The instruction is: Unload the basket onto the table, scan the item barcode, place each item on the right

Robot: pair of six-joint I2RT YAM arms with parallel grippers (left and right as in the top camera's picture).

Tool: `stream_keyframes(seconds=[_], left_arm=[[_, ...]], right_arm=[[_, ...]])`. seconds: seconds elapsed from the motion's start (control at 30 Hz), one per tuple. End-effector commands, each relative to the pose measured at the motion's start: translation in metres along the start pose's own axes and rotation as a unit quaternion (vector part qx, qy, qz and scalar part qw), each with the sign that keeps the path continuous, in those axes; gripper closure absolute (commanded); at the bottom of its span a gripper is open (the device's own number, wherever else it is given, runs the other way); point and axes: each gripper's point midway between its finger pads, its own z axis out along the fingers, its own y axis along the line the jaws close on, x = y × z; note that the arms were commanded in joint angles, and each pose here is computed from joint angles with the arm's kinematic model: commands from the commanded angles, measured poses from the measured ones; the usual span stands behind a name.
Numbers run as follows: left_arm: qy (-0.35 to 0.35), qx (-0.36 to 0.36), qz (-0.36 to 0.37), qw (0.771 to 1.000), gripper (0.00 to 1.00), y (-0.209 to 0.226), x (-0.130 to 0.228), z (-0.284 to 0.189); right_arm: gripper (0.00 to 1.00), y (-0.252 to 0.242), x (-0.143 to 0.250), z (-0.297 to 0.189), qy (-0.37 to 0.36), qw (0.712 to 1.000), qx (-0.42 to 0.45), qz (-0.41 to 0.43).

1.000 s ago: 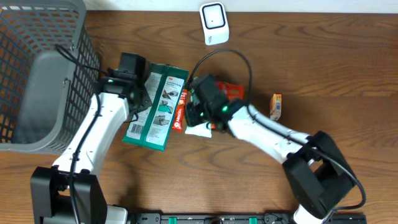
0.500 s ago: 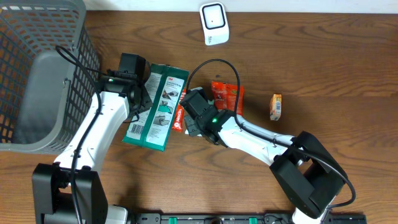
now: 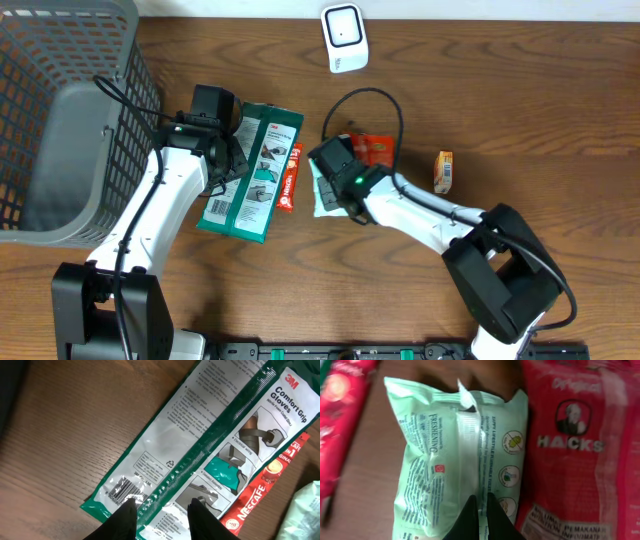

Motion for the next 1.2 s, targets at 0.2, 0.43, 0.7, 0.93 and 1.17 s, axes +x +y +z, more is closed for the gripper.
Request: stream_keyframes(seconds=[0.2,0.43,0.7,0.93,1.17], left_arm=[[0.007,-0.001,0.007,1.000,0.65,0.000,0.003,0.005],[0.004,0.001,0.007,1.000,0.65,-0.001,0.002,0.007],[0.006,0.000,0.007,1.000,0.65,-0.002,0.002,0.019],[0.009,0.050,0.042,0.998,0.65,-0.020,0.005,0.025],[0.003,0.062,0.045,0.997,0.65,-0.023,0.006,0.032]], right_arm=[[0.96,-0.009,-0.016,-0.010,0.002,0.999,-0.019,0.033],[0.88,0.059,-0.036,-0.029,-0.029,0.985,-0.166,0.018],[0.72,0.094,-0.040,-0.019,-0.073,0.983,-0.170,0.009],[0.72,0.104,-0.029,0.014,-0.072,0.984,-0.161,0.000],[0.81,0.102,-0.020,0.028,-0.059,0.986,-0.155,-0.001]])
